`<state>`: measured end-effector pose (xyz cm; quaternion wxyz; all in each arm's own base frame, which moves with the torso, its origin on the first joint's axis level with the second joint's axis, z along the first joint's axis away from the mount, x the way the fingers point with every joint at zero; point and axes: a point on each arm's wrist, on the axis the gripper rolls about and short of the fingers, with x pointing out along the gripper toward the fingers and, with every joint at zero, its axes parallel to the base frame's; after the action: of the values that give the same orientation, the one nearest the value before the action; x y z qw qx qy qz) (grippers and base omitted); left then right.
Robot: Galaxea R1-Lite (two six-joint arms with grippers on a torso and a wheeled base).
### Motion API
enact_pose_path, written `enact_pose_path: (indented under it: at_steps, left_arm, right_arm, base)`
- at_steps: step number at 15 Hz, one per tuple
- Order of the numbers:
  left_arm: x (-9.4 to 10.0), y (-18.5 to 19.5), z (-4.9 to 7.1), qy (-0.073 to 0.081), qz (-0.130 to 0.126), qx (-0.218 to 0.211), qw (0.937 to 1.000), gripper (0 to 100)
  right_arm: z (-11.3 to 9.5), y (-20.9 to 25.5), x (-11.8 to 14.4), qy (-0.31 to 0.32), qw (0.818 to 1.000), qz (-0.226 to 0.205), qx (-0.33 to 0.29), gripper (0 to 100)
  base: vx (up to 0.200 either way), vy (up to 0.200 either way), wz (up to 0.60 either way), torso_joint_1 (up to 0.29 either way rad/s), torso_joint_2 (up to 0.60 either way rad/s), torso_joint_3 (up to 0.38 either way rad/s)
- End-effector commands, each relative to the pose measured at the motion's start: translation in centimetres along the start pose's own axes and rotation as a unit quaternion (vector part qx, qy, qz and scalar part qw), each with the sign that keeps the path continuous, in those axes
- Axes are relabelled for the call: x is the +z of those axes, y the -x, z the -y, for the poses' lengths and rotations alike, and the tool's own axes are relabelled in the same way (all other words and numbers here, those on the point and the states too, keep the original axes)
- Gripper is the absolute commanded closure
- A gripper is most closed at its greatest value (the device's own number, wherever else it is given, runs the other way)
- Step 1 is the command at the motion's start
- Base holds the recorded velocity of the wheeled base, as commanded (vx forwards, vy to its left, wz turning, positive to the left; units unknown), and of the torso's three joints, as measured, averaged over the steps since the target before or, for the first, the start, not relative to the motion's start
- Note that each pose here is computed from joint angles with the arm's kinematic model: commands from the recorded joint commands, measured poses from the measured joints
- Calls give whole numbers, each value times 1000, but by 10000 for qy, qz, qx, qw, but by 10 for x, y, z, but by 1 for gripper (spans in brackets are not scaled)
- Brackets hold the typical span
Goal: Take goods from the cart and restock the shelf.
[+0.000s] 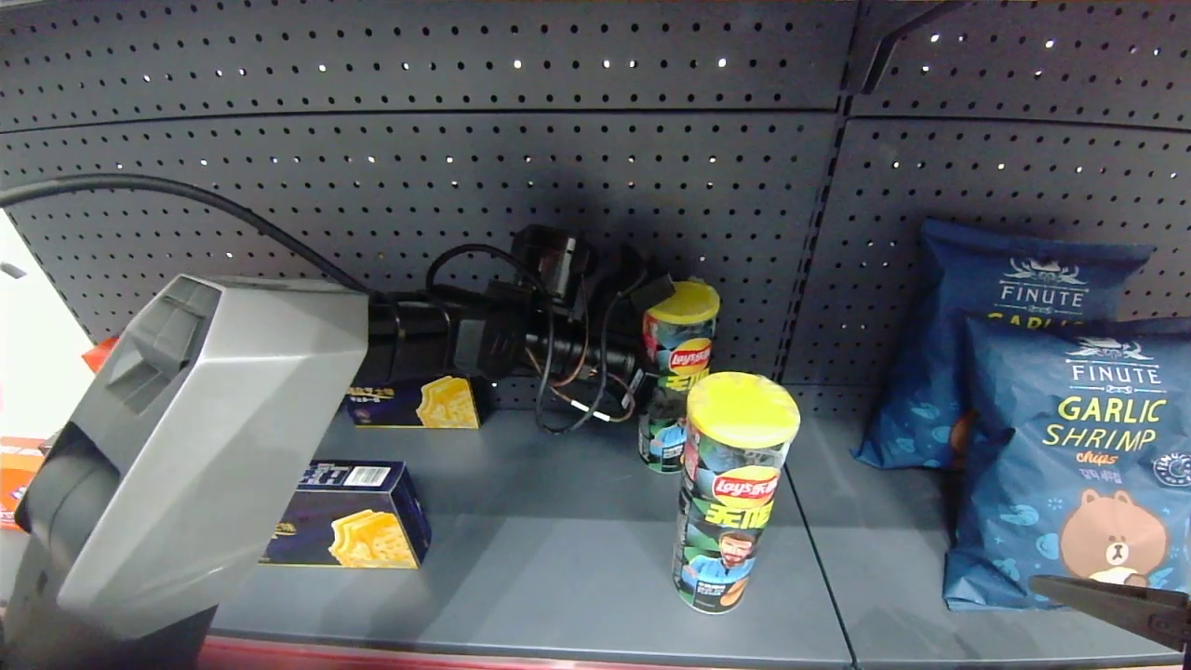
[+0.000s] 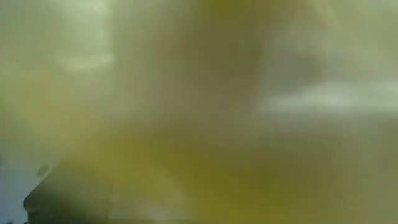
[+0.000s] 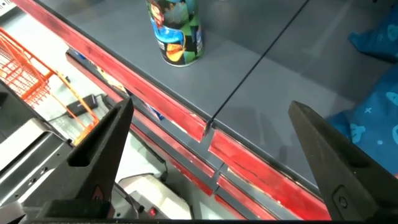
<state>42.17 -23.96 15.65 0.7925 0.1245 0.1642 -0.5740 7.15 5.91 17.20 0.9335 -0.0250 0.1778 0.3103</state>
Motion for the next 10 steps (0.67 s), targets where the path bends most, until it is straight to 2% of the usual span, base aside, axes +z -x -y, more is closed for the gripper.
enact_pose_path:
  at_steps: [1,3,6,8,10]
  left_arm:
    - [10,30,20,-26,23,46,10000,0]
    - [8,47,28,-71,121,158,9998,0]
    - [-2,97,47,65,85,415,9991,0]
    - [-3,119,49,45,159,661,9977,0]
    - [4,149,55,91,219,1167,9929,0]
  right_arm:
    - [2,-10,0,-31,9997,-204,-97,0]
    - [3,-15,-2,-78,9993,-349,-119,0]
    - [4,-23,-10,-136,9975,-676,-149,0]
    - [5,-33,-7,-150,9963,-807,-233,0]
    - [7,-54,12,-193,9951,-840,-494,0]
  base:
    - [0,0,0,0,0,0]
    - [0,0,0,0,0,0]
    - [0,0,0,0,0,0]
    - [0,0,0,0,0,0]
    - [0,0,0,0,0,0]
